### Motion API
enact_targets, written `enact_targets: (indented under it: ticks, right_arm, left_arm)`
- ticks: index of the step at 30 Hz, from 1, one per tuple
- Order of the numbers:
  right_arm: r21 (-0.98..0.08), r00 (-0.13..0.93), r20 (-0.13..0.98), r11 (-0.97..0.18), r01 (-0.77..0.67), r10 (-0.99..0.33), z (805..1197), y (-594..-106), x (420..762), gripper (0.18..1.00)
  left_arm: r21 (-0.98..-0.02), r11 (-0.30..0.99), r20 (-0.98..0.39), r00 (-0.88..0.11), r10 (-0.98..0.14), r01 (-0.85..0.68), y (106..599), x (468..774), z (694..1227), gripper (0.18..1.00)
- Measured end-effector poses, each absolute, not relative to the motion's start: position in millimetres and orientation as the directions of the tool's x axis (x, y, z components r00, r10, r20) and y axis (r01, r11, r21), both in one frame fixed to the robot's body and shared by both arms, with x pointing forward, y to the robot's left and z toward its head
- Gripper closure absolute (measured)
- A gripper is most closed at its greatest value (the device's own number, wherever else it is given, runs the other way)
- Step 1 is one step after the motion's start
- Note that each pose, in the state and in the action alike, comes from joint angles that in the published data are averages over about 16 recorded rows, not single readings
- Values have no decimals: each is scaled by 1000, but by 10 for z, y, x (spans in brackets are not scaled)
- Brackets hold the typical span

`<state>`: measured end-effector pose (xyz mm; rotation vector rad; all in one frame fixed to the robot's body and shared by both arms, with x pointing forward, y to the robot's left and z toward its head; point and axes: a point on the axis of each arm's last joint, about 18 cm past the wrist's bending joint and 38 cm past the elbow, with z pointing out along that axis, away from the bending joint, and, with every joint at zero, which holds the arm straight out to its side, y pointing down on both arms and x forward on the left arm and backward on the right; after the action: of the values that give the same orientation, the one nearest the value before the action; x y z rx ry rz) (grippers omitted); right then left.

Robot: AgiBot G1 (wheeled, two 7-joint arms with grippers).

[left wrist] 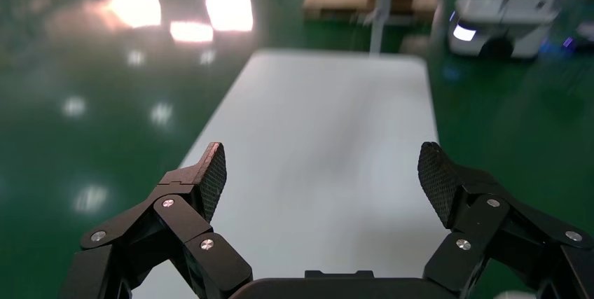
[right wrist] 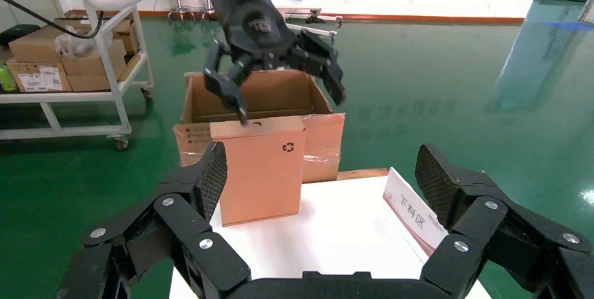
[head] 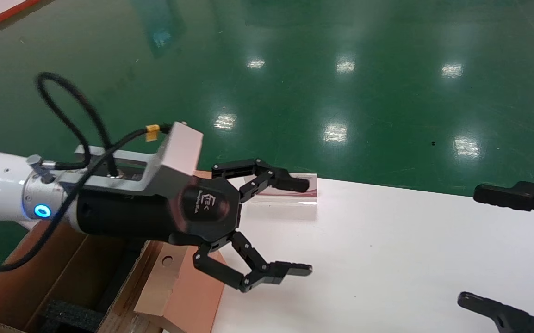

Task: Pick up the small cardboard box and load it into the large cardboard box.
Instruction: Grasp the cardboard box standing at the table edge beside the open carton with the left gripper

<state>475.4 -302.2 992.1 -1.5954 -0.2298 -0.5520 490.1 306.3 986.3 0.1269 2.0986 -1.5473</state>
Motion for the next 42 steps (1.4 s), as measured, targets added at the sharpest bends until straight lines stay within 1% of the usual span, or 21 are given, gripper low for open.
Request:
enact_targets:
  ticks: [5,10,16,22,30,42]
  right_arm:
    - [-879,861,477,-112,464,-178,9921,-3022,4754,178]
    - [-879,861,477,-112,464,-178,9921,-3022,4754,178]
    - [-879,861,477,-112,464,-178,9921,-3022,4754,178]
    - [-879,861,477,-112,464,-178,9921,-3022,4754,178]
    - [-879,861,477,-112,464,-178,9921,-3022,4754,178]
    - [-879,861,477,-112,464,-178,9921,-3022,4754,178]
  left_arm:
    - [-840,478,-420,-865,-275,256,3106,5046,9831,184]
    - [-793,598,-384,-855,-349,113,3157,5210,9849,184]
    - [-726,686,-365,-817,-446,-50,3204,5368,9931,184]
    - [-682,712,-352,-778,-521,-168,3249,5428,10012,184]
    - [-648,700,-319,-729,-606,-298,3342,5420,10059,184]
    - [-579,680,-312,-648,-695,-450,3441,5404,10119,184]
